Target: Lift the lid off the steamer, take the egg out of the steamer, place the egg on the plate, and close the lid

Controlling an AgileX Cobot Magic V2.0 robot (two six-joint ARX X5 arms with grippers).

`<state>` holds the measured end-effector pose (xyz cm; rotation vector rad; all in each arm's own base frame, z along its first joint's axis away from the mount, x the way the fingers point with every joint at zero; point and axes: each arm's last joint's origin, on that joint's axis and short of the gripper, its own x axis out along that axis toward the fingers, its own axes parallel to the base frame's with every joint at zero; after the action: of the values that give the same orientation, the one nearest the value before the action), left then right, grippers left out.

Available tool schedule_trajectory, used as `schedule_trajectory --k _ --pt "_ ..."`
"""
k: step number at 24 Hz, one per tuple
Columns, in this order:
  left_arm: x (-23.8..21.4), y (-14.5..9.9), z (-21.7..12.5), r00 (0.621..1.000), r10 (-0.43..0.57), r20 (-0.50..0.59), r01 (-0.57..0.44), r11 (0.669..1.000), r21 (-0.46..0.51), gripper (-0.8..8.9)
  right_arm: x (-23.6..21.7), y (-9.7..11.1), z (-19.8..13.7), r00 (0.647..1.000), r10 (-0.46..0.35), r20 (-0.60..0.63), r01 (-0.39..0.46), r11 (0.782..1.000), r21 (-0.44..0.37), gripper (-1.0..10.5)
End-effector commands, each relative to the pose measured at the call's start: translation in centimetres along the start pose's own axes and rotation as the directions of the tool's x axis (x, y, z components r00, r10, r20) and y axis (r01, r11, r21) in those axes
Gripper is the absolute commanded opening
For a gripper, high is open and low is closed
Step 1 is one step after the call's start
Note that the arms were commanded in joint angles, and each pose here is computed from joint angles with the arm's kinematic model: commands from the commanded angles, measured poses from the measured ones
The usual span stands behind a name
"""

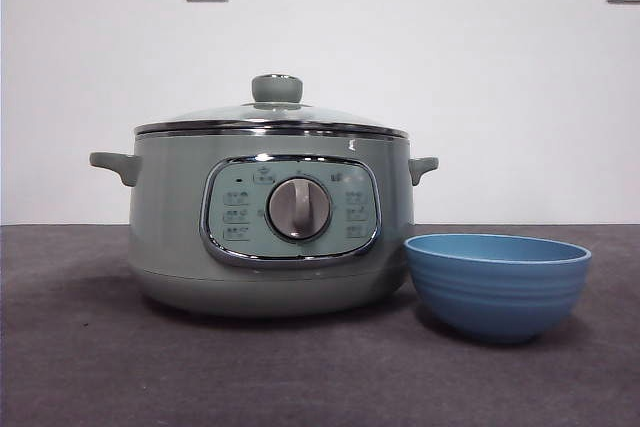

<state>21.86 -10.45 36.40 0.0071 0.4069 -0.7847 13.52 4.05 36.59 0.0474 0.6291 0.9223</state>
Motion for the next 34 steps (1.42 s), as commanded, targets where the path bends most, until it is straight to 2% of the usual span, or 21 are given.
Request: schedule_trajectory --k 1,6,11,15,22,25,27,30,32,34 --pt "2.9 0.4 0.3 0.999 0.023 -0.035 -0.021 0.998 0.051 5.29 0.1 -0.1 0.0 1.000 0.003 -0.002 -0.003 1.000 0.003 5.7" --pt "8.0 1.1 0.6 0.993 0.050 -0.108 -0.039 0.995 0.097 5.29 0.2 -0.2 0.1 1.000 0.003 -0.005 -0.003 1.000 0.006 5.7" --pt "12.2 2.1 -1.1 0.983 0.091 -0.160 -0.075 0.992 0.103 5.29 0.2 -0.2 0.1 1.000 0.003 -0.005 -0.003 1.000 0.006 5.7" --pt "13.3 2.5 -1.9 0.973 0.123 -0.194 -0.103 0.988 0.110 5.28 0.2 -0.2 0.1 1.000 0.003 -0.005 -0.003 1.000 0.005 5.7" --pt "14.1 2.6 -2.8 0.963 0.117 -0.242 -0.094 0.990 0.107 5.25 0.2 -0.2 0.1 1.000 0.004 -0.005 -0.004 1.000 0.006 5.7" --pt "14.1 2.6 -3.0 0.958 0.114 -0.263 -0.090 0.991 0.102 3.41 0.2 -0.2 0.1 1.000 0.004 -0.005 -0.004 1.000 0.006 5.7" --pt "14.0 2.6 -3.2 0.954 0.111 -0.278 -0.087 0.991 0.098 3.31 0.2 -0.2 0.1 1.000 0.003 -0.005 -0.003 1.000 0.006 5.7" --pt "14.0 2.6 -3.3 0.953 0.107 -0.285 -0.087 0.993 0.083 1.08 0.2 -0.2 0.1 1.000 0.003 -0.004 -0.003 1.000 0.005 5.7" --pt "14.0 2.6 -3.3 0.952 0.108 -0.285 -0.089 0.993 0.076 0.14 0.2 -0.2 0.1 1.000 0.003 -0.005 -0.003 1.000 0.005 5.7" --pt "14.0 2.6 -3.3 0.953 0.107 -0.285 -0.089 0.993 0.076 -0.08 0.2 -0.2 0.1 1.000 0.003 -0.005 -0.003 1.000 0.005 5.7"
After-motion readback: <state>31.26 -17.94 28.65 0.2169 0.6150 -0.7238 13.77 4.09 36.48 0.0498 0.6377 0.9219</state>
